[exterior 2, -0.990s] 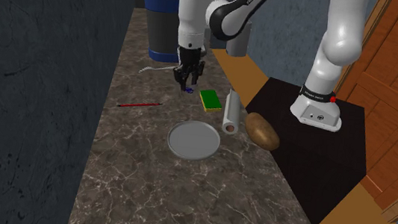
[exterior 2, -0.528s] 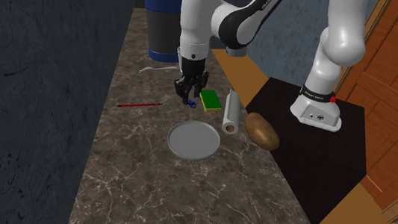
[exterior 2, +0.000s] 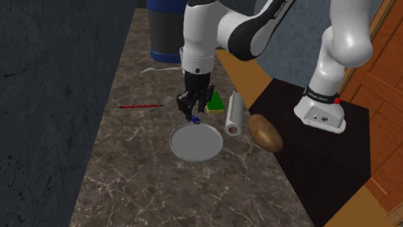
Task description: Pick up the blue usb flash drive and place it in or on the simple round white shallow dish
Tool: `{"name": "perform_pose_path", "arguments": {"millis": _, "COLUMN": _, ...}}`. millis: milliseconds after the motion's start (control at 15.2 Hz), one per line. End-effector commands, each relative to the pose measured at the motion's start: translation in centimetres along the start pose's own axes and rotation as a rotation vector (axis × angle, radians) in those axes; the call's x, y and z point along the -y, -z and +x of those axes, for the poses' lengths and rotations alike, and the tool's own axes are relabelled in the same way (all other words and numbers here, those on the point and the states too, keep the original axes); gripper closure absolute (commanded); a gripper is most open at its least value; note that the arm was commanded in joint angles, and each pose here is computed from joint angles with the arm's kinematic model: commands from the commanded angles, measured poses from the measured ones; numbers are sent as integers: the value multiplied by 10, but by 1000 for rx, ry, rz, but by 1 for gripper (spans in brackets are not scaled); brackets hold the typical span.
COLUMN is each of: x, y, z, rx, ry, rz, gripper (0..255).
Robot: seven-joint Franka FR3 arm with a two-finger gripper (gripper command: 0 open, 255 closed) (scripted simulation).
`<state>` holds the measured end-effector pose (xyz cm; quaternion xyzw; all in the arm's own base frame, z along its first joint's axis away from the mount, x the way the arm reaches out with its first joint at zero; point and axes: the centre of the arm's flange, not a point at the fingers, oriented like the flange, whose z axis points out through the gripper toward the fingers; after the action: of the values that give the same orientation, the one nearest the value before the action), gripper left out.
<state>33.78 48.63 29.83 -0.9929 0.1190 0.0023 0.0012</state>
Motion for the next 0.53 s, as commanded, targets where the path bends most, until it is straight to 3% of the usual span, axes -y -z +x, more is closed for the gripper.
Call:
{"name": "perform_pose_path", "arguments": {"millis": 0, "x": 1, "y": -11, "z": 0, "rx": 0, "ry": 0, "rz": 0, "gripper": 255}}
{"name": "perform_pose_path", "arguments": {"millis": 462, "x": 1, "y": -48, "z": 0, "rx": 0, "ry": 0, "rz": 0, "gripper": 255}}
